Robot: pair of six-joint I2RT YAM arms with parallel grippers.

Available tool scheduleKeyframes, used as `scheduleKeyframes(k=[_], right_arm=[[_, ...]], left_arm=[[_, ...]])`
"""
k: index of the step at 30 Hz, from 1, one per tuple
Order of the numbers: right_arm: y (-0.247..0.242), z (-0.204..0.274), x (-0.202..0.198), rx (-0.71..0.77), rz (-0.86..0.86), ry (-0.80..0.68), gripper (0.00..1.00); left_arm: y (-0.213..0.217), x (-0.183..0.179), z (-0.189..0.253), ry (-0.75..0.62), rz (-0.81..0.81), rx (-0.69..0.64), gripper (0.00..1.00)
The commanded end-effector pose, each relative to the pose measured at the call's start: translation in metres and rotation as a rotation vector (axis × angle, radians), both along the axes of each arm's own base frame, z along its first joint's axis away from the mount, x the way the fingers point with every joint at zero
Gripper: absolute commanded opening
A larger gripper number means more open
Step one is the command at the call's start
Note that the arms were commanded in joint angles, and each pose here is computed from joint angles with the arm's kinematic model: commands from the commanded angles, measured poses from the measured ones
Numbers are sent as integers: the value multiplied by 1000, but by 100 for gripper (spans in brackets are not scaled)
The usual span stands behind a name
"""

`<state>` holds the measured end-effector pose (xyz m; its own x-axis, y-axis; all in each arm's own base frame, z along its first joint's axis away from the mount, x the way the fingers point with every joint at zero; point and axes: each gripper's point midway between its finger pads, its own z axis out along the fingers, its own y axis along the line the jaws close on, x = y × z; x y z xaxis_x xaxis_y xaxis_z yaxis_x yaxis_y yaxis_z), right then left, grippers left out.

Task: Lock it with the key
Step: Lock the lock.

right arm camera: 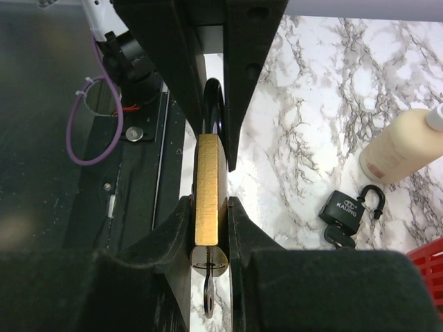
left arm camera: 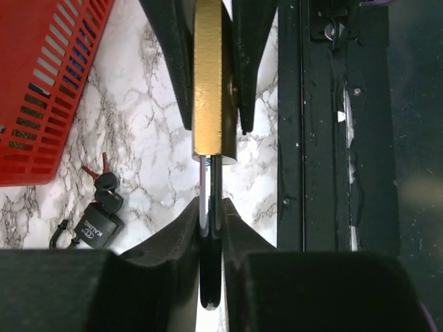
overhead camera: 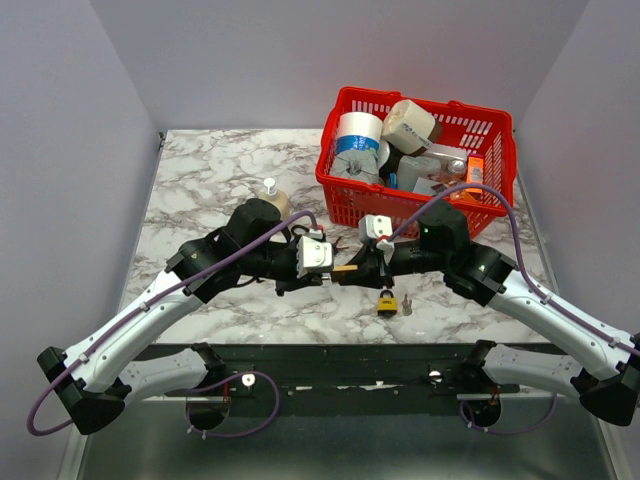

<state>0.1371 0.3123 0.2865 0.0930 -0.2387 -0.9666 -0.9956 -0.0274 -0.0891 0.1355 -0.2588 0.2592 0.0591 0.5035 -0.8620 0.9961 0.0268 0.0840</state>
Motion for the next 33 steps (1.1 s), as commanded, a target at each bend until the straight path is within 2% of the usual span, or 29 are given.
scheduleKeyframes(k=[1, 2, 3, 4, 7, 13, 24, 30, 33], right_arm=[[7, 29, 1, 90, 16, -54, 1], [7, 31, 1, 90, 12, -49, 1], [7, 29, 2, 83, 5, -40, 8], [5, 28, 2, 74, -2, -36, 22], [-2, 23, -2, 51, -6, -30, 42], [-13, 11, -12, 9, 22, -43, 55], [-9, 0, -19, -35, 93, -24, 55], [-5, -3, -9, -52, 67, -37, 41], [-3, -2, -7, -48, 68, -35, 26]], left_arm=[[-3, -6, 13, -2, -19, -25, 0], [-2, -8, 14, 6, -10, -35, 0], [-3, -8, 18, -6, -16, -54, 0], [-2, -11, 20, -13, -27, -64, 0], [3, -14, 23, -48, -28, -93, 0], [5, -19, 26, -46, -51, -88, 0], [-6, -11, 39, -28, -36, -112, 0], [-9, -10, 42, -11, -30, -124, 0], [-13, -11, 44, 4, -34, -137, 0]])
